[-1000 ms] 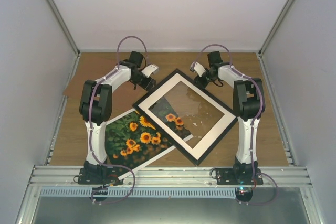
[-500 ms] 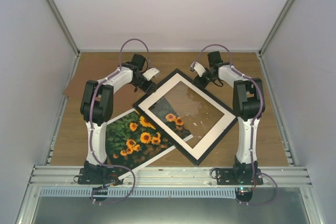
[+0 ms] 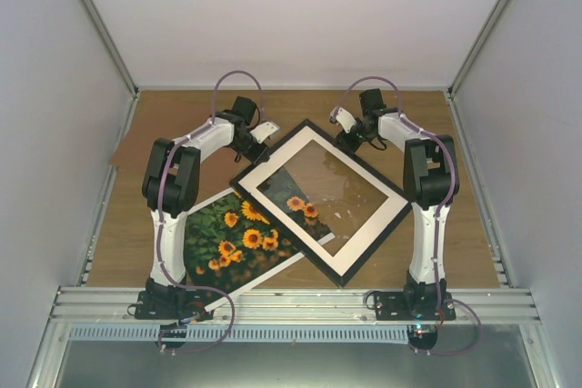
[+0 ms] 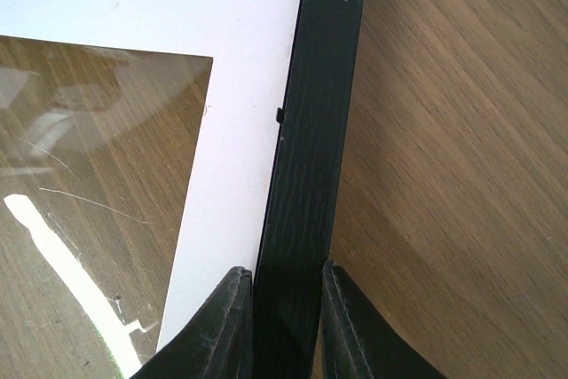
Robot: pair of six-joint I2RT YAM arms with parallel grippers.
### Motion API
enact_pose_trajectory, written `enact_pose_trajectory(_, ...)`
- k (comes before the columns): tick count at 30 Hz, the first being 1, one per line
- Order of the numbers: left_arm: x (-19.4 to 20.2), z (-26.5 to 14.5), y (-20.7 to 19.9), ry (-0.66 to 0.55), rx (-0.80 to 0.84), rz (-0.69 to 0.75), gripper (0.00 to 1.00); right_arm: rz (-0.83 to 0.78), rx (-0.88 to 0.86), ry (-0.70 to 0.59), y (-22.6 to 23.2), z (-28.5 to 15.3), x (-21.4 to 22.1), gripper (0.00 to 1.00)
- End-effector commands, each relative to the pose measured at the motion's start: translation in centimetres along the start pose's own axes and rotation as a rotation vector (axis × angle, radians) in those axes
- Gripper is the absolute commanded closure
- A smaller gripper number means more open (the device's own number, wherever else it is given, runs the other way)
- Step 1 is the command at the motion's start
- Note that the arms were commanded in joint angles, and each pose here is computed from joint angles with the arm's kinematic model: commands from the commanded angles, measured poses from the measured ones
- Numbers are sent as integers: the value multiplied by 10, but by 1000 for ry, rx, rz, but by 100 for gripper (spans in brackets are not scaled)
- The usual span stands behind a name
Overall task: Put the photo into the frame
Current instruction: Adjust the photo frame item on the photo frame.
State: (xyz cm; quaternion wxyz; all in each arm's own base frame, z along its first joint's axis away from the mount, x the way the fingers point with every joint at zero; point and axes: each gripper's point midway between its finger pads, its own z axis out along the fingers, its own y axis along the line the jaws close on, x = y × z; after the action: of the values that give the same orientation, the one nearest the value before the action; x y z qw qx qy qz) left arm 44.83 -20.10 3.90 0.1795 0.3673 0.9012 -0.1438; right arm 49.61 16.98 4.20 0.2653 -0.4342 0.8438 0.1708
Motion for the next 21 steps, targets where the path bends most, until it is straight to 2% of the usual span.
enact_pose_trajectory(1, -1, 3, 6, 10, -30, 11, 77, -27, -49, 23, 12, 16, 13, 94)
enact_pose_trajectory(9, -9, -1, 3, -10, -5, 6, 100, -26, -48, 26, 12, 17, 14, 94)
enact_pose_trajectory(15, -12, -2, 4, -18, 25, -18, 100, -22, -47, 23, 11, 17, 13, 94)
enact_pose_trajectory(16, -15, -4, 3, -27, 35, -22, 99, -22, -48, 22, 12, 17, 13, 94)
enact_pose_trajectory(17, -17, -7, 5, -35, 31, -28, 93, -20, -49, 22, 12, 17, 13, 94)
enact_pose_trajectory(21, -28, -20, 8, -72, 13, -44, 59, -3, -57, 19, 14, 16, 13, 94)
